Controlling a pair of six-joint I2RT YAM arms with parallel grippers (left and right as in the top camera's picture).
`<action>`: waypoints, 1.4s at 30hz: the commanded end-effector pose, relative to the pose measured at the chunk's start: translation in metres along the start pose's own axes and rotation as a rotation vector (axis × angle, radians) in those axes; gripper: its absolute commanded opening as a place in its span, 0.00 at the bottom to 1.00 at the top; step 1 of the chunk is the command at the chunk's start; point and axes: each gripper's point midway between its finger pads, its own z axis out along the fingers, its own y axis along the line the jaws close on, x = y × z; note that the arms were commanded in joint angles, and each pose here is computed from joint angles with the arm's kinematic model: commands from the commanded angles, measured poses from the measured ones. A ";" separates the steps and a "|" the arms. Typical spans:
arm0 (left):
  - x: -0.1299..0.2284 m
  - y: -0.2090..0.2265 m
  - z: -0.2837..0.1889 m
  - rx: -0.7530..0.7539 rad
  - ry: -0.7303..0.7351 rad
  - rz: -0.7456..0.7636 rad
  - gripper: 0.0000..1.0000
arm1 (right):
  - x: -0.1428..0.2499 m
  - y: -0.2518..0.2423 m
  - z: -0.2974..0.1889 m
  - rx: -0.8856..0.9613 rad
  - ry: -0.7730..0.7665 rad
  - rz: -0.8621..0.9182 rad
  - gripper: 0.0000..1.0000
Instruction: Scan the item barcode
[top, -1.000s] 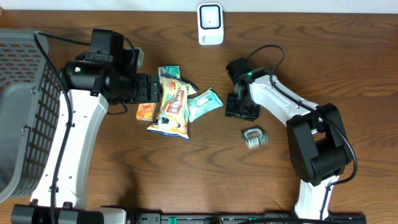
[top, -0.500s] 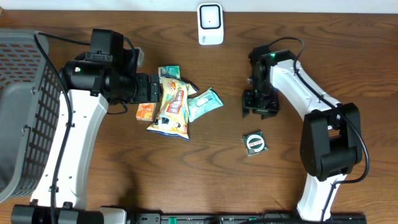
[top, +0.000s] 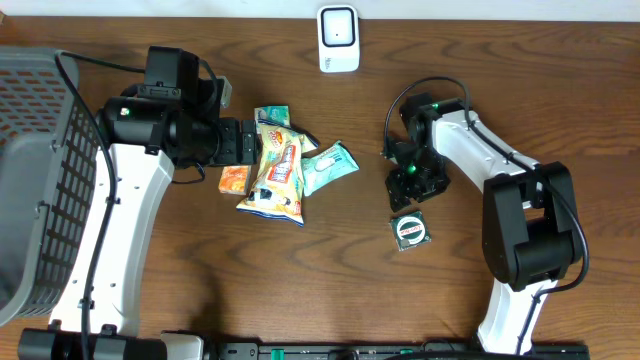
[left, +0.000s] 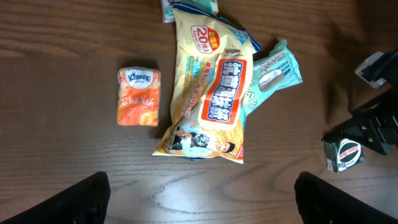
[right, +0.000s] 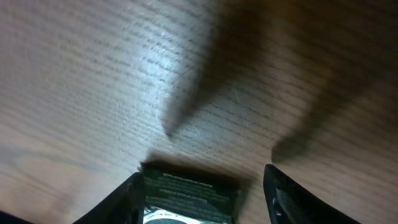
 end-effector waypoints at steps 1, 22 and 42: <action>0.002 0.001 0.004 0.005 0.013 0.009 0.94 | 0.004 -0.005 0.001 -0.012 0.006 -0.106 0.55; 0.002 0.001 0.004 0.005 0.013 0.009 0.94 | 0.036 0.009 -0.003 -0.185 0.114 0.177 0.48; 0.002 0.001 0.004 0.005 0.013 0.009 0.94 | 0.006 0.011 0.021 0.032 0.017 0.290 0.55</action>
